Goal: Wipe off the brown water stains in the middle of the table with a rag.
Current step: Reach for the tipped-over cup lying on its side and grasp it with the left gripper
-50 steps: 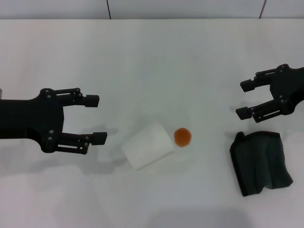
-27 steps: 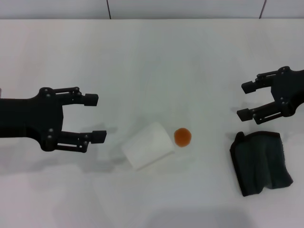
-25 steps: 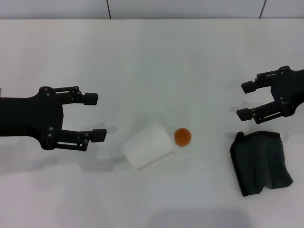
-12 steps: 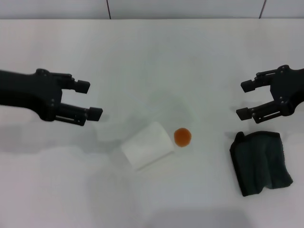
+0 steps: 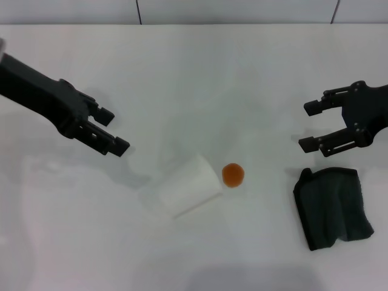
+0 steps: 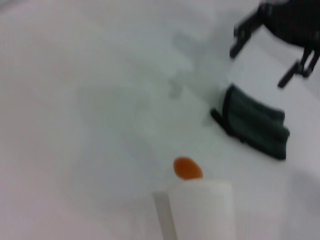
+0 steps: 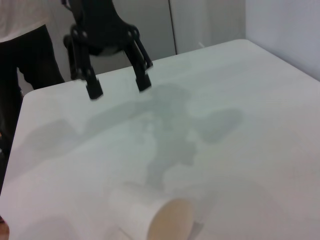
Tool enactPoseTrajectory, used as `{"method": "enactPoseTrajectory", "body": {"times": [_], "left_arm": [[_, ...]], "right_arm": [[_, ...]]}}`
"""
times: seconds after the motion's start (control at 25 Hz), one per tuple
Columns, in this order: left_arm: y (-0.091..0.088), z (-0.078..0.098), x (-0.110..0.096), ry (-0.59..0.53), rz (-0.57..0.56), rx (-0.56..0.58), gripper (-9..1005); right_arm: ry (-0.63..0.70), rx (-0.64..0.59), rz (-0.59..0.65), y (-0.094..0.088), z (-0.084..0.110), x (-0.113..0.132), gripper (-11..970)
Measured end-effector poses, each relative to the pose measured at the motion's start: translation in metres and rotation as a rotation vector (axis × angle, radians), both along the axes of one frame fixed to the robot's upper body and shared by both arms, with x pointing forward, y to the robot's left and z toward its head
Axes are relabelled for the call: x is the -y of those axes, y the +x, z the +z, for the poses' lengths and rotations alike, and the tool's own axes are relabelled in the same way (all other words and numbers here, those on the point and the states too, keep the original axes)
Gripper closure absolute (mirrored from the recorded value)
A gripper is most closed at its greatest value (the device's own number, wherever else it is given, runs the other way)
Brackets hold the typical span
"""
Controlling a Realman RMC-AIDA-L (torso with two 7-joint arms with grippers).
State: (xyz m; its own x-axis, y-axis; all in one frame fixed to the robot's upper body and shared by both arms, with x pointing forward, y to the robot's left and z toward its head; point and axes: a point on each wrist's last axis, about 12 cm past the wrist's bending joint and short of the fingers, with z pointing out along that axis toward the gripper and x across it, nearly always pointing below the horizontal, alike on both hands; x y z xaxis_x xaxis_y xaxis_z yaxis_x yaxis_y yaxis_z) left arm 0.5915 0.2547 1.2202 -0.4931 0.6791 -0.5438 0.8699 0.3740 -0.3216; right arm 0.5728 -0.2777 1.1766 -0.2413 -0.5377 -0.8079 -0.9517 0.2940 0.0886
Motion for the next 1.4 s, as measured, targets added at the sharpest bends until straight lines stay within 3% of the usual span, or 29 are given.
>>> {"method": "enactPoseTrajectory", "body": {"times": [0.32, 0.6, 1.4], "left_arm": [[0.021, 0.000, 0.034, 0.162, -0.108, -0.102, 116], [0.030, -0.001, 0.062, 0.222, -0.159, -0.140, 116], [0.020, -0.037, 0.113, 0.287, -0.189, -0.124, 115]], "right_arm": [[0.005, 0.021, 0.026, 0.005, 0.002, -0.011, 136], [0.013, 0.018, 0.031, 0.003, 0.000, -0.015, 137], [0.025, 0.010, 0.048, 0.000, -0.002, -0.021, 137]]}}
